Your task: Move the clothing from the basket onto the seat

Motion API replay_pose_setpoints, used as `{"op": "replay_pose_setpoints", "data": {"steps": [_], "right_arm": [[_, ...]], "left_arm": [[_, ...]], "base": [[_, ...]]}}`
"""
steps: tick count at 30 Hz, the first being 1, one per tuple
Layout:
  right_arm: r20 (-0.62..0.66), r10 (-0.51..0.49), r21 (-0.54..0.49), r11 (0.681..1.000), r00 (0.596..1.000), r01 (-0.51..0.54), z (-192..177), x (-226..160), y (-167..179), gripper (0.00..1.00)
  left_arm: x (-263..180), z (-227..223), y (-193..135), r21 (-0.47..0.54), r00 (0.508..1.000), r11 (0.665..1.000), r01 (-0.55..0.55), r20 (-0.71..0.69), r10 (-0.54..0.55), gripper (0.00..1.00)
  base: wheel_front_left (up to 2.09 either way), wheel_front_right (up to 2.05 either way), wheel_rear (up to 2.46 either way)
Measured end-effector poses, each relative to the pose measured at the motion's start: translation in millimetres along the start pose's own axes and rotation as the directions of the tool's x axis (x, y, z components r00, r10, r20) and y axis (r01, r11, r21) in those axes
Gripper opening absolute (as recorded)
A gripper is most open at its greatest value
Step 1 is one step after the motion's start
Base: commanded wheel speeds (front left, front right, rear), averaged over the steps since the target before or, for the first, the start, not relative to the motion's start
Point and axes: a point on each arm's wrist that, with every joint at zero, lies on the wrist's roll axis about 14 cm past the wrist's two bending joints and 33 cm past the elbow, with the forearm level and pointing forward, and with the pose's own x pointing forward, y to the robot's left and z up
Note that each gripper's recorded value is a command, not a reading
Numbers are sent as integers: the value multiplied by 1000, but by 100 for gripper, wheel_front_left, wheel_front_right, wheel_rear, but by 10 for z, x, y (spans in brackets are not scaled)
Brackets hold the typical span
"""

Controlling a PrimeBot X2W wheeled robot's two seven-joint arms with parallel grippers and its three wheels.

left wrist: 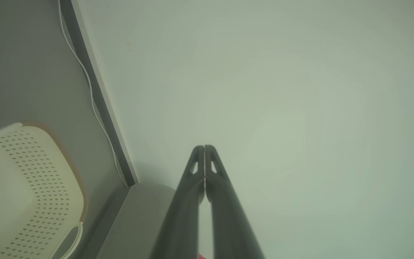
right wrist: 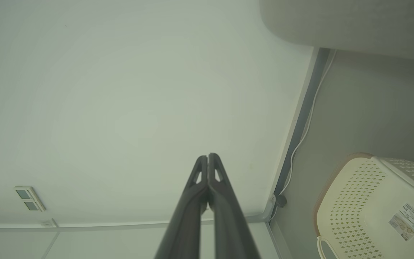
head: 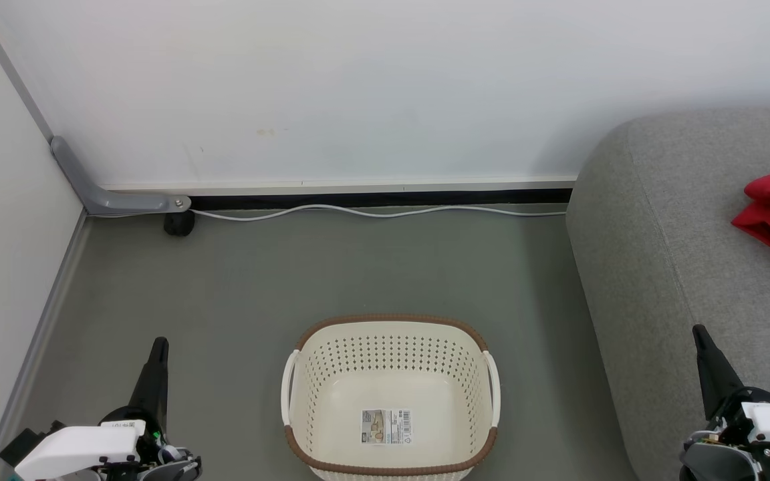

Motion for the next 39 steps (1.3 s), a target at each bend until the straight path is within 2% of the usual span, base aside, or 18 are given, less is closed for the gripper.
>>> {"op": "replay_pose_setpoints", "data": {"steps": [39], "right_arm": [[0,0,0,1000,1000,0,0,0,1,0]], "left_arm": [[0,0,0,0,1000,1000,0,0,0,0]], "base": [[0,0,0]]}}
